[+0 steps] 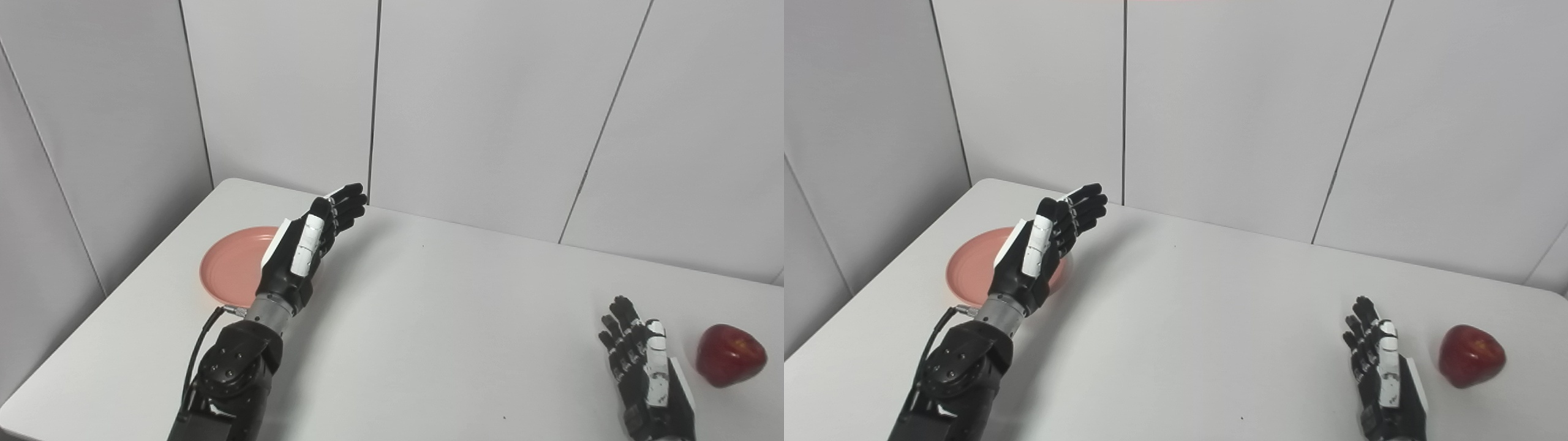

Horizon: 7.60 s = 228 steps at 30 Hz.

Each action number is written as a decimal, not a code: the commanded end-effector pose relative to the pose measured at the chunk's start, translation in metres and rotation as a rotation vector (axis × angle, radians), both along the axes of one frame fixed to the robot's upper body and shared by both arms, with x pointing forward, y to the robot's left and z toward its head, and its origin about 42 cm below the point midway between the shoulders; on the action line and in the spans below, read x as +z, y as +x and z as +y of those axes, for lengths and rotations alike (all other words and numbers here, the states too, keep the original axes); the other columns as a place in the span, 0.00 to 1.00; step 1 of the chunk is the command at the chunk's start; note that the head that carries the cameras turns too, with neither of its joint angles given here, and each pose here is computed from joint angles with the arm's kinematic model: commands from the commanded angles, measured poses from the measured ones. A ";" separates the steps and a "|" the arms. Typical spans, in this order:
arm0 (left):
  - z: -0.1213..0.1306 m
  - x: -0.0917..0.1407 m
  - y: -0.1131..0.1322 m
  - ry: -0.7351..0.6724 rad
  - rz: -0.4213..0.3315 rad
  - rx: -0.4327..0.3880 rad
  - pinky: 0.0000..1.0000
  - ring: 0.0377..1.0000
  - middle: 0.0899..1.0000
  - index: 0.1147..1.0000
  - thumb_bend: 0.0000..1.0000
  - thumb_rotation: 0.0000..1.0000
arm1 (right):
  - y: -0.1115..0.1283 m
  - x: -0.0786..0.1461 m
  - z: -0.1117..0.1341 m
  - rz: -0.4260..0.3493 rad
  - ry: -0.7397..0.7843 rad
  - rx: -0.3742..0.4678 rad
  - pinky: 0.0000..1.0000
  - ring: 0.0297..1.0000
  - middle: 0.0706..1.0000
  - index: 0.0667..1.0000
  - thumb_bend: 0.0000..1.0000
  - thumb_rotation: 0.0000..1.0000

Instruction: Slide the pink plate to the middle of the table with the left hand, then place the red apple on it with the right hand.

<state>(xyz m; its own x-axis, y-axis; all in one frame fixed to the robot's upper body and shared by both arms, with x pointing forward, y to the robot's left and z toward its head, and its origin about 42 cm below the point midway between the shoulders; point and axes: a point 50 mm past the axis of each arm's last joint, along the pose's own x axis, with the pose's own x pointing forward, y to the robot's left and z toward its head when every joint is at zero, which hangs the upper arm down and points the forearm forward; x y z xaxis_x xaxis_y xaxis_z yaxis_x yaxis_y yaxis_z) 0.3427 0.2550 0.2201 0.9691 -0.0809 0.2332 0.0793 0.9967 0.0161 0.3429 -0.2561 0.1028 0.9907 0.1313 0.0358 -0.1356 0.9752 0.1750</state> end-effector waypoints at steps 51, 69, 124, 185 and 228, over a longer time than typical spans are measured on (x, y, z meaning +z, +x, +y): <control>0.181 0.058 0.086 -0.010 -0.088 0.200 0.86 0.87 0.88 0.91 1.00 0.90 | -0.019 -0.028 -0.006 0.057 0.017 -0.015 1.00 0.98 0.97 0.94 0.82 1.00; 0.219 0.015 0.097 -0.061 -0.030 0.303 0.83 0.86 0.83 0.85 1.00 0.85 | -0.021 -0.026 -0.008 0.057 0.008 -0.016 1.00 0.97 0.96 0.93 0.83 1.00; 0.200 -0.083 0.089 -0.059 0.171 0.231 0.82 0.87 0.87 0.89 1.00 0.85 | -0.024 -0.023 -0.005 0.061 0.018 -0.020 1.00 0.95 0.95 0.91 0.84 1.00; 0.105 -0.088 0.098 -0.131 0.193 0.094 0.82 0.86 0.85 0.85 0.93 0.83 | -0.024 -0.015 0.005 0.058 0.014 -0.021 1.00 0.94 0.95 0.91 0.86 1.00; 0.033 -0.133 0.107 -0.162 0.294 0.031 0.81 0.85 0.84 0.86 0.94 0.79 | -0.022 -0.014 0.016 0.049 0.017 -0.011 1.00 0.93 0.93 0.90 0.88 1.00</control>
